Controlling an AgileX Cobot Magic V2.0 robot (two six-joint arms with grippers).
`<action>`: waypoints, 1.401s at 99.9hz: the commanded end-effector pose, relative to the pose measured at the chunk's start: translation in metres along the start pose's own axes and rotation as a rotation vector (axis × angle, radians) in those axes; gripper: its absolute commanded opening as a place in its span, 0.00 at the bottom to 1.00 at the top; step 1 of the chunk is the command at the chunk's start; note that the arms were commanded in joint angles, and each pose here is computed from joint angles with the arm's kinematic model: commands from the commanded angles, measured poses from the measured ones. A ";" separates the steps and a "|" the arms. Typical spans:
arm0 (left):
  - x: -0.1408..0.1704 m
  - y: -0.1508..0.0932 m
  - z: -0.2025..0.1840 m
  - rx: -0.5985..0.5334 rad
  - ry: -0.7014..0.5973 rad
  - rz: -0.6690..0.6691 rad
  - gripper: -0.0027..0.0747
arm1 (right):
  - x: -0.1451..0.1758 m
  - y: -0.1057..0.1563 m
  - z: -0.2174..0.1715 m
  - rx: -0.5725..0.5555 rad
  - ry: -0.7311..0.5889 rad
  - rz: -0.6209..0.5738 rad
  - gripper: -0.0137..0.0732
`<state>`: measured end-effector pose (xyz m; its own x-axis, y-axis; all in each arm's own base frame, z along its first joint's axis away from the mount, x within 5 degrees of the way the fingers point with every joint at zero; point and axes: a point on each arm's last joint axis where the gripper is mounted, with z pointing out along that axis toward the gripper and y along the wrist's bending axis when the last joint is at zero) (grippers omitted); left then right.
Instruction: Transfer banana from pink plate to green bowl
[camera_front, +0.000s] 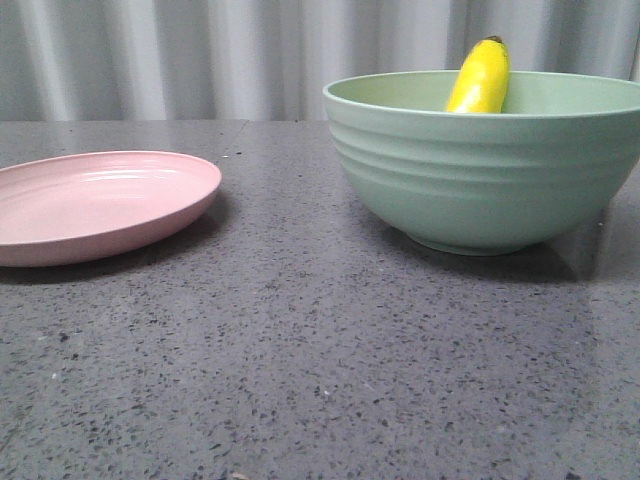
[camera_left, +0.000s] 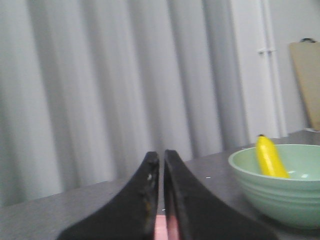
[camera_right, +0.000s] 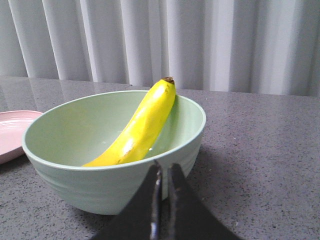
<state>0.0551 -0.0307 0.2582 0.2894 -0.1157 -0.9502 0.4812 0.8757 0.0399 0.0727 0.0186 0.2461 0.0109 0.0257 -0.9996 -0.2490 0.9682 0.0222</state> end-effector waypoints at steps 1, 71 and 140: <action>-0.004 0.007 -0.006 -0.114 -0.110 -0.003 0.01 | -0.015 -0.001 0.000 0.010 -0.094 -0.017 0.08; 0.063 0.021 -0.037 -0.472 0.459 -0.024 0.01 | -0.014 -0.001 0.000 0.010 -0.090 -0.017 0.08; 0.062 0.021 -0.036 -0.472 0.448 -0.021 0.01 | -0.014 -0.001 0.000 0.010 -0.090 -0.017 0.08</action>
<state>0.0537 -0.0028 0.1843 -0.2252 -0.0019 -0.9743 0.0432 0.9990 -0.0119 0.0726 0.0186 0.2460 0.0092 0.0253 -0.9996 -0.2491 0.9682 0.0222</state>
